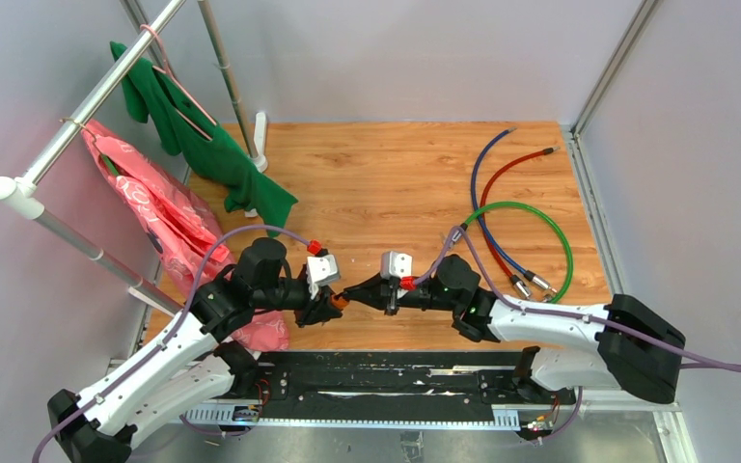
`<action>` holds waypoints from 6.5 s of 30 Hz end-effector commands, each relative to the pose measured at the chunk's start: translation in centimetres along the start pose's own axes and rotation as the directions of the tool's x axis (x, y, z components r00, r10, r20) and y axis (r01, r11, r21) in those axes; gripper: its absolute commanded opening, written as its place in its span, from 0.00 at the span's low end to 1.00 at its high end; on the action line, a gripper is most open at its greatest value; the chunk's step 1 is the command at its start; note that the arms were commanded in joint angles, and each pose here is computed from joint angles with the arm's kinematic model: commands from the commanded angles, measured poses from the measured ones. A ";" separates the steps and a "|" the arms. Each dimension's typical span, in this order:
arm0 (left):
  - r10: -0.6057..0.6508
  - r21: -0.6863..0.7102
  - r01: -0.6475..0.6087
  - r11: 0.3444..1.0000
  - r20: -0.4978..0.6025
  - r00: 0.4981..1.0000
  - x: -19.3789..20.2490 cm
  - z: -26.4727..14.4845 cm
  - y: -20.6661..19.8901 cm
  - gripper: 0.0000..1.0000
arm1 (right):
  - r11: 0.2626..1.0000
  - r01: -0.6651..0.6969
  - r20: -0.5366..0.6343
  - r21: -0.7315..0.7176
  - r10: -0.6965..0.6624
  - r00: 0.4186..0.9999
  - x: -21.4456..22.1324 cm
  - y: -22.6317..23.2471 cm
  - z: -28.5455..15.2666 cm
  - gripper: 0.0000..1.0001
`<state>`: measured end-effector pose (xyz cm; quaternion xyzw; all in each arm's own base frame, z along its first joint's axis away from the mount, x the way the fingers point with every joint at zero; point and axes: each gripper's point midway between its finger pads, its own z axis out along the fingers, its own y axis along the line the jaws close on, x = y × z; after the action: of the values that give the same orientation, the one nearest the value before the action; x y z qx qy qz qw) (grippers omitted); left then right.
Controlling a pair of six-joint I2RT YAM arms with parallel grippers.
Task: Lock with the key
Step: Lock the lock.
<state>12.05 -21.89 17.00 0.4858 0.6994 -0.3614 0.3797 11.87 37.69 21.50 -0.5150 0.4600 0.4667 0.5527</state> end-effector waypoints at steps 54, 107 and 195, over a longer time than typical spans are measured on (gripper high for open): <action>0.452 -0.135 -0.436 0.890 0.126 0.883 -3.6 -1.4 3.1 0.00 | 0.989 0.053 -0.203 -0.138 -0.080 0.976 -7.7 2.6 -2.0 0.39; 0.414 -0.219 -0.370 0.903 0.213 0.885 -6.9 -2.6 3.4 0.69 | 0.977 -0.206 -0.274 0.056 0.214 0.938 -10.3 -2.3 -0.1 0.00; 0.098 0.026 -0.128 0.991 0.491 0.866 -13.4 -6.5 -3.6 0.00 | 0.989 -0.146 -0.300 -0.035 0.129 0.945 -12.5 -2.0 -5.1 0.29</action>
<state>10.88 -22.59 31.02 0.4190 0.5650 -0.4689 0.5342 11.30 32.12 34.62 -0.5619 0.5460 0.4432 0.4356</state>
